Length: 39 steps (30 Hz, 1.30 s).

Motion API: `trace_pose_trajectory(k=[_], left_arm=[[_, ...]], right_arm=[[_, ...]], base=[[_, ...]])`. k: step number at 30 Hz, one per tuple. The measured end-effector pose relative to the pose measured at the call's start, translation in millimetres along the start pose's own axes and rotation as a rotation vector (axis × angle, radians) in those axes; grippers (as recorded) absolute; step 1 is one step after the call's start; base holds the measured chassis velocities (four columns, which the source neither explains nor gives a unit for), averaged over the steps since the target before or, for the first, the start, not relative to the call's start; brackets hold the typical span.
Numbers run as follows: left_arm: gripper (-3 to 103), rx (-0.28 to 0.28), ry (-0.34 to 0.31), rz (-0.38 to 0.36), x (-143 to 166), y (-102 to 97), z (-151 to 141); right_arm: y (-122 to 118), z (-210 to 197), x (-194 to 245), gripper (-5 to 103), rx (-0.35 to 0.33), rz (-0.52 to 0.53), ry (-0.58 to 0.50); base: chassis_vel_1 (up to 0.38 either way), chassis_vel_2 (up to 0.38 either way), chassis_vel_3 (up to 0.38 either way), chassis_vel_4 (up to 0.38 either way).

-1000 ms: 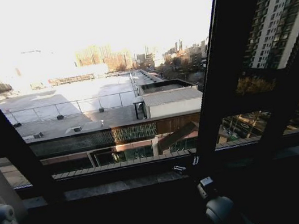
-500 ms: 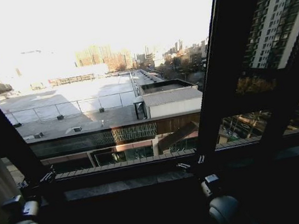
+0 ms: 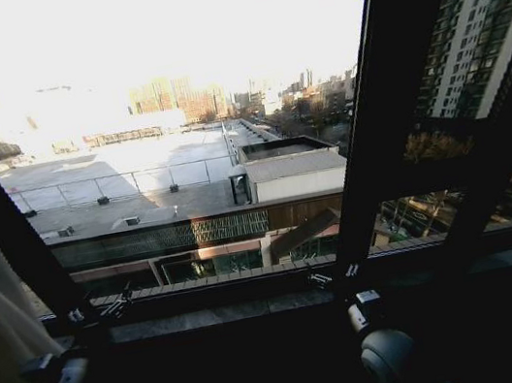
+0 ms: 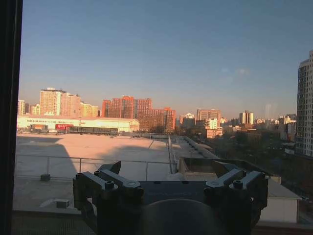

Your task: Open the curtains by pulling them apart, changing their state from closed to fully open.

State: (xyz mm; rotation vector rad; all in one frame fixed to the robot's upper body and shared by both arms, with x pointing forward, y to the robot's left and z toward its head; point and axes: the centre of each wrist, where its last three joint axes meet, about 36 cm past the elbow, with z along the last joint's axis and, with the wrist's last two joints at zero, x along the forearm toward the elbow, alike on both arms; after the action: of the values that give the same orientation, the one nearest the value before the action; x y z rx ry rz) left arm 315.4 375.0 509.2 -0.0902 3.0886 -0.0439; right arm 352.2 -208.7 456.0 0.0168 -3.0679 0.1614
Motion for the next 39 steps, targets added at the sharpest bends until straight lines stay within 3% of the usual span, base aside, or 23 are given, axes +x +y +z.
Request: trace_pose_trajectory(k=[13,39], left_arm=[[100,-0.008,0.008,0.0,3,-13.9,-1],[100,-0.006,0.009,-0.012,10,-18.4,3]], right_arm=[[-6,-4,1,100,0.004,0.022,-0.005],[-8,-8,1,100,0.015,0.027,-0.016]], base=[[-0.184,-0.214,0.174,0.233],[-0.29,-0.398,0.28,0.408]])
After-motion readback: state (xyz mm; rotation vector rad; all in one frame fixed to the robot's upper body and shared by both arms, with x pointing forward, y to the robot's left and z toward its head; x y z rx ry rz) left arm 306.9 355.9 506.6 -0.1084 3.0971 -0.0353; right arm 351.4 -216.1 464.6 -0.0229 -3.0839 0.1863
